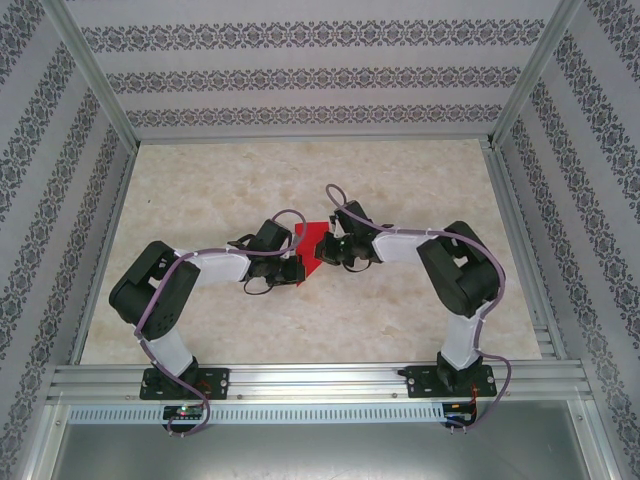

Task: Fold a paper plane with a square sheet of paper (pick it up from the middle)
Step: Third fold the triangle at the center of the table, then fourth fold the wing at the center of the table.

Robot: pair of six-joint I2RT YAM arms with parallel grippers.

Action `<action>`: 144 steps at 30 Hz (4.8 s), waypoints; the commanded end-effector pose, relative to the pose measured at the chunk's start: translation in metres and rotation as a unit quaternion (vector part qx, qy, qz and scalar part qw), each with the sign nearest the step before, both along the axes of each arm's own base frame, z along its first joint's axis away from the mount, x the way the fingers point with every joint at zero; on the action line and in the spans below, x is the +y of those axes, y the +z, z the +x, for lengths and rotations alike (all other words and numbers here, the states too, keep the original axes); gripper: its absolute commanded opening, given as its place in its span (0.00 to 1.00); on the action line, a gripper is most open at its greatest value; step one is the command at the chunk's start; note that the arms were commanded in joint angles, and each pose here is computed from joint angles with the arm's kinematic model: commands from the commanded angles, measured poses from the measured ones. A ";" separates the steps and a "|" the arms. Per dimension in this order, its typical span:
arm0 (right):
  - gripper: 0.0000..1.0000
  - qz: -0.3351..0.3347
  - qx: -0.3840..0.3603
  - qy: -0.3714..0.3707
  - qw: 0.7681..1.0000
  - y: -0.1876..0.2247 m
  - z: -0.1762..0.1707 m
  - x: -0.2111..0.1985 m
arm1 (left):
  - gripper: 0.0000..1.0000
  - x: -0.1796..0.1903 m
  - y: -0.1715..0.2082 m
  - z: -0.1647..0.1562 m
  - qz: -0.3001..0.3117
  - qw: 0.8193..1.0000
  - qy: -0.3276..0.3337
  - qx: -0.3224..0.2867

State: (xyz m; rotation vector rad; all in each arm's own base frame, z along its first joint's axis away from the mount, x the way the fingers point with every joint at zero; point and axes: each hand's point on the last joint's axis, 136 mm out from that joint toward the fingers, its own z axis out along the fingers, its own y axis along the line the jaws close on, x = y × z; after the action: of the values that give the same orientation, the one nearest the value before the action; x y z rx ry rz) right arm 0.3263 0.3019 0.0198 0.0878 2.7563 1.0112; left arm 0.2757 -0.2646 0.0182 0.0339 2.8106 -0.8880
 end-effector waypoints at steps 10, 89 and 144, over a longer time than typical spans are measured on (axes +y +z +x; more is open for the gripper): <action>0.00 -0.060 0.044 -0.027 0.997 -0.034 -0.004 -0.022 | 0.07 -0.027 0.036 0.025 -0.083 0.995 -0.005 -0.057; 0.44 0.010 0.036 -0.075 0.996 0.013 0.007 -0.032 | 0.00 0.006 0.005 0.049 0.057 0.990 0.055 -0.116; 0.00 0.006 -0.047 -0.218 0.975 0.103 0.013 -0.017 | 1.00 0.063 0.131 0.050 0.084 0.947 0.073 -0.302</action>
State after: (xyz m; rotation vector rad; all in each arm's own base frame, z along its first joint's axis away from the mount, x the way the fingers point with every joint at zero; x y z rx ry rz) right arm 0.3266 0.2942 0.1251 0.4517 2.5174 0.9885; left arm 0.3244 -0.2107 0.1497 0.0446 2.2963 -0.5483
